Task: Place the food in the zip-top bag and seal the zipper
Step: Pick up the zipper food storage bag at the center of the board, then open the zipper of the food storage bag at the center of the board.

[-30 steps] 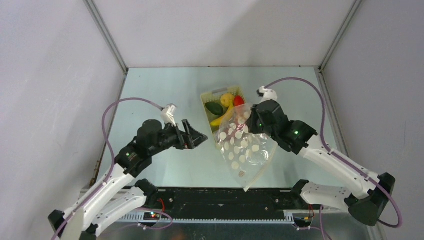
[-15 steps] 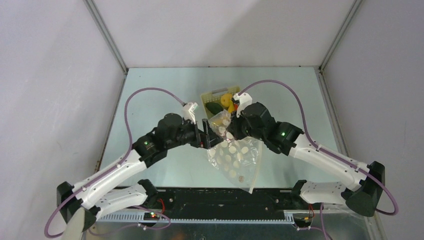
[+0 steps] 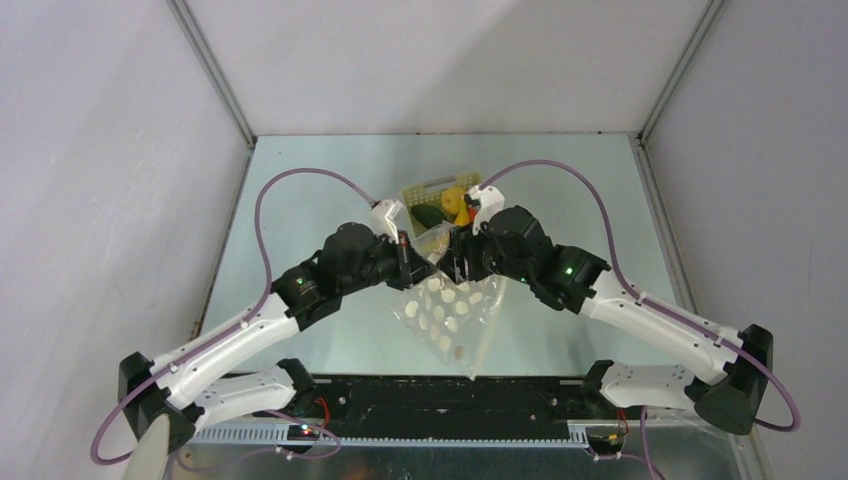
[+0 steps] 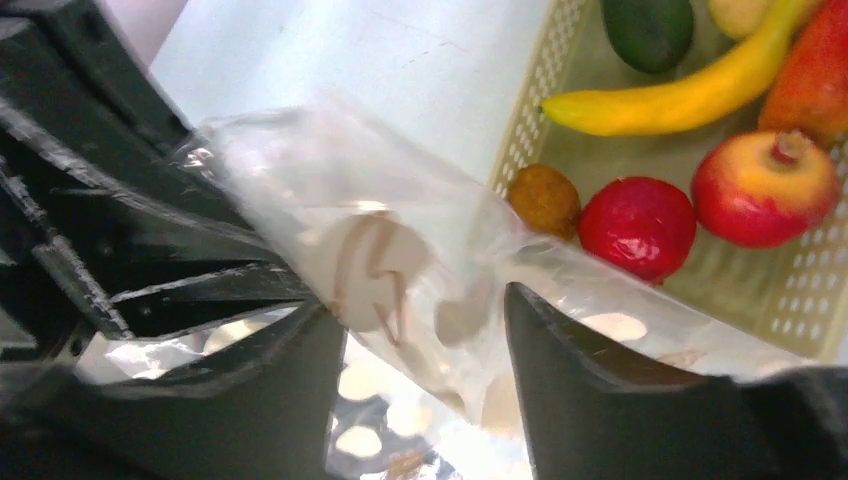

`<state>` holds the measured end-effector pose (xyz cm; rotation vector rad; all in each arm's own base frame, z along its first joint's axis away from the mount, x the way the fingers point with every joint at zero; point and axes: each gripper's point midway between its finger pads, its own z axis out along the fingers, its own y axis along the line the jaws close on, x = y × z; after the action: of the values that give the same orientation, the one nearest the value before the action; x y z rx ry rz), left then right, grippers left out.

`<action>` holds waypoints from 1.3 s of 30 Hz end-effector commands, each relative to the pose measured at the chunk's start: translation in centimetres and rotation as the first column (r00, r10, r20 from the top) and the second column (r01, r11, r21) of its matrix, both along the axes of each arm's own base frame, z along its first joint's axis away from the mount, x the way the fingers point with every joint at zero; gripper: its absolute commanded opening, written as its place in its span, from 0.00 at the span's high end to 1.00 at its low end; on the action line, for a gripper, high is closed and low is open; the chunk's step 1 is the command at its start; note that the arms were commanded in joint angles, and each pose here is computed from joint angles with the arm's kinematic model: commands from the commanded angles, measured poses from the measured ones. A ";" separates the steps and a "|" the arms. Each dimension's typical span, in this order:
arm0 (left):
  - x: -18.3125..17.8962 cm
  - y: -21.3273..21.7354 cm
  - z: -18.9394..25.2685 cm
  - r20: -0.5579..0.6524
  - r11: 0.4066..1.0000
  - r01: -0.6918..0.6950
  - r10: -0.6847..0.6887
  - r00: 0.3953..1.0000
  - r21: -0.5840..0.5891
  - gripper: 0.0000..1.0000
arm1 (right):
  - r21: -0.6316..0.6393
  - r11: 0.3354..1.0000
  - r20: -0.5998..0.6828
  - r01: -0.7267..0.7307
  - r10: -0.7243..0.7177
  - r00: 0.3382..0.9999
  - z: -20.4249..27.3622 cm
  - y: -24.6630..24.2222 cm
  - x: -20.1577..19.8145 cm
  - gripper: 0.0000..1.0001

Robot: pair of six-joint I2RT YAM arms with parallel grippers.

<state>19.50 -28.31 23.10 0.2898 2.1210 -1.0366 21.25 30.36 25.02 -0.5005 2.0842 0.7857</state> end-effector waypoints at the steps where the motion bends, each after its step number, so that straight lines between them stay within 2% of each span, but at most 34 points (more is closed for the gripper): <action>1: 0.2 0.9 2.2 0.083 0.996 -0.043 0.048 0.995 -0.073 1.00 | 0.075 0.982 0.001 0.172 -0.172 0.985 3.1 -2.9 1.5 0.23; 3: -0.1 1.4 2.6 0.099 0.995 -0.047 0.056 0.994 -0.092 1.00 | 0.069 0.966 -0.008 0.249 -0.249 0.968 2.6 -4.9 2.0 0.04; 4: -0.2 1.5 2.7 0.106 0.994 -0.050 0.061 0.993 -0.101 1.00 | 0.073 0.950 0.001 0.303 -0.304 0.953 2.9 -6.5 2.4 0.01; 10: -0.9 3.5 4.6 0.163 0.981 -0.090 0.119 0.980 -0.174 1.00 | 0.038 0.840 -0.044 0.541 -0.540 0.841 -1.0 -14.7 2.7 0.01; 12: -1.0 4.4 5.5 0.182 0.973 -0.113 0.151 0.972 -0.202 1.00 | 0.047 0.812 -0.070 0.581 -0.578 0.813 -2.5 -16.5 2.3 0.01; 15: -1.4 5.5 7.0 0.210 0.955 -0.132 0.191 0.959 -0.267 1.00 | 0.083 0.804 -0.112 0.589 -0.579 0.807 -4.3 -17.7 1.9 0.01; 19: -1.7 6.7 8.2 0.219 0.935 -0.160 0.236 0.947 -0.316 1.00 | 0.128 0.883 -0.229 0.451 -0.416 0.880 -7.3 -15.3 0.0 0.01; 22: -2.0 7.0 8.9 0.225 0.927 -0.157 0.243 0.944 -0.342 1.00 | 0.158 0.917 -0.269 0.366 -0.317 0.909 -9.0 -13.7 -0.8 0.00; 23: -2.1 7.1 9.0 0.225 0.925 -0.156 0.243 0.944 -0.345 1.00 | 0.201 0.927 -0.265 0.316 -0.259 0.929 -8.4 -12.7 -1.0 0.00; 29: -2.4 7.0 9.7 0.221 0.918 -0.140 0.234 0.947 -0.371 1.00 | 0.366 0.909 -0.225 0.202 -0.124 0.966 -6.2 -10.1 -0.9 0.00; 39: -2.6 6.9 10.3 0.229 0.913 -0.126 0.228 0.946 -0.388 1.00 | 0.426 0.891 -0.225 0.155 -0.062 0.972 -5.0 -9.0 -1.1 0.00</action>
<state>16.98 -21.32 32.12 0.0585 1.6840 -1.1521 20.25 20.56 17.76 -0.0074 2.0926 1.1621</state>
